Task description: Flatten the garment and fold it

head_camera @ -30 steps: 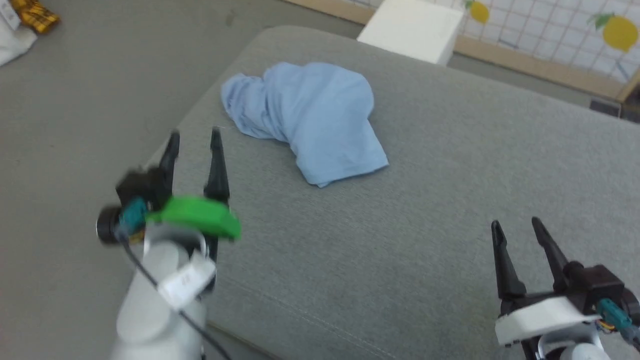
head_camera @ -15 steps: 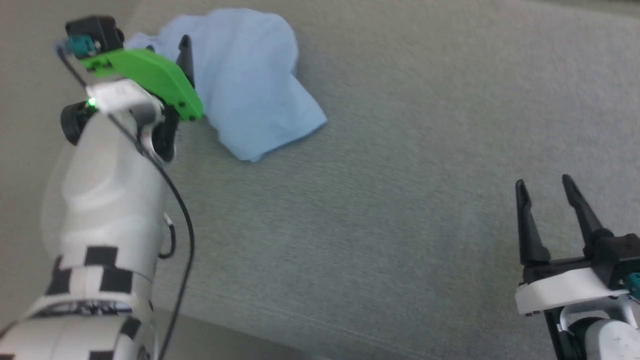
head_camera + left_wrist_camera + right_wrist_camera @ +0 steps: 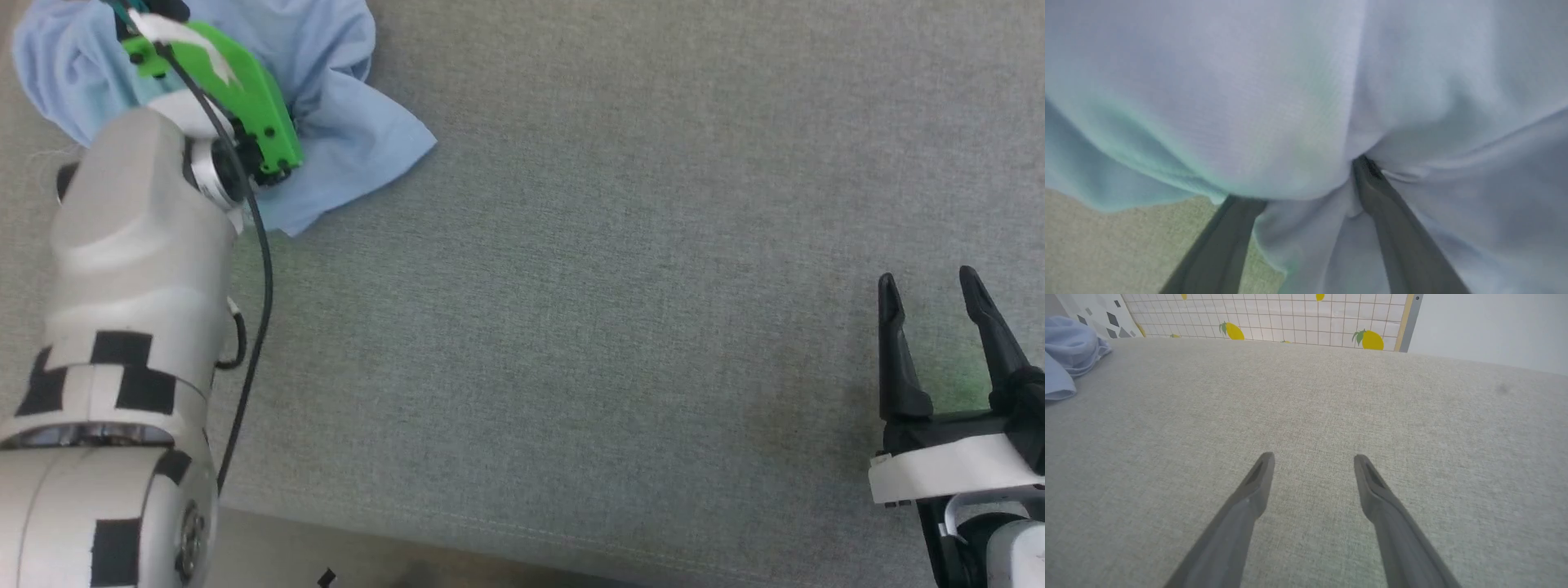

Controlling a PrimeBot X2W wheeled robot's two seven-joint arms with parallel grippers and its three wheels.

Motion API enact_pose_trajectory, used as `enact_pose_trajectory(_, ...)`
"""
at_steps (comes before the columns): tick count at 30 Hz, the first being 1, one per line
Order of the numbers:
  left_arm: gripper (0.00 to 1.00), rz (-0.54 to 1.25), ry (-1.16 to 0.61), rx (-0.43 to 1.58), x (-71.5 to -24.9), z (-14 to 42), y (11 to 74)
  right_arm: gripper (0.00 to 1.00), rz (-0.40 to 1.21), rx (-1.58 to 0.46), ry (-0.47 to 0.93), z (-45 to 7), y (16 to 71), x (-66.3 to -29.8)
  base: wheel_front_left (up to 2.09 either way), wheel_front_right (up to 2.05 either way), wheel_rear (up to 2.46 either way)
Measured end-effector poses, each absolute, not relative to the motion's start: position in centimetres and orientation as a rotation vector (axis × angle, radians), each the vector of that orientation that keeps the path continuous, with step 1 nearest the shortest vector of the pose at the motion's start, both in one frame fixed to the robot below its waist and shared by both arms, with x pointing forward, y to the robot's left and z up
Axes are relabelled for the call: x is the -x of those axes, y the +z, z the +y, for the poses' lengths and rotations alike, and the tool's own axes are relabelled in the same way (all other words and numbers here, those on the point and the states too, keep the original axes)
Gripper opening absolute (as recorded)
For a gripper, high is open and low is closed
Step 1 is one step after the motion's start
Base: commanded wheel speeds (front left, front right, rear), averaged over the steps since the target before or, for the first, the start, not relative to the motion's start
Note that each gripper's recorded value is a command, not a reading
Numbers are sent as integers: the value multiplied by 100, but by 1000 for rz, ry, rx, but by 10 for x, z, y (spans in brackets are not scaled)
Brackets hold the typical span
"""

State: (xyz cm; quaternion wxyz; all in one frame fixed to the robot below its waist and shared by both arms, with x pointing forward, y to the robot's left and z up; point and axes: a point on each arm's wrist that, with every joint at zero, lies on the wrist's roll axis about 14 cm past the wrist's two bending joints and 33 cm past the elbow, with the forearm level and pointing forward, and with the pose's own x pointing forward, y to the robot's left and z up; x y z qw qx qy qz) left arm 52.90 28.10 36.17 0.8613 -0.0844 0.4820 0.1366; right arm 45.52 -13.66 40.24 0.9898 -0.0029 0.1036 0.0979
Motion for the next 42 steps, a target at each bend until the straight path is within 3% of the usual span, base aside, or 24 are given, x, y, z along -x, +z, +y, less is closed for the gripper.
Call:
enact_pose_trajectory(1,100,1027,285,180,-530,280,358,100,216,6,196,-137,399,-455,0,0,0)
enact_pose_trajectory(2,71,1035,285,180,-531,280,357,100,223,5,196,-137,397,-455,0,0,0)
enact_pose_trajectory(3,0,1028,285,186,-533,280,356,100,228,4,197,-137,394,-455,0,0,0)
enact_pose_trajectory(15,0,611,258,237,-568,282,426,100,204,-16,236,-121,404,-453,0,0,0)
enact_pose_trajectory(23,0,144,208,143,-594,304,596,100,146,-74,253,-112,427,-441,0,0,0)
enact_pose_trajectory(30,0,-232,118,56,-571,288,754,100,80,-104,258,-110,454,-426,0,0,0)
enact_pose_trajectory(36,0,-334,39,22,-542,261,820,100,26,-115,243,-116,475,-411,0,0,0)
enact_pose_trajectory(42,0,-409,-142,71,-525,194,863,100,-7,-112,203,-131,487,-396,0,0,0)
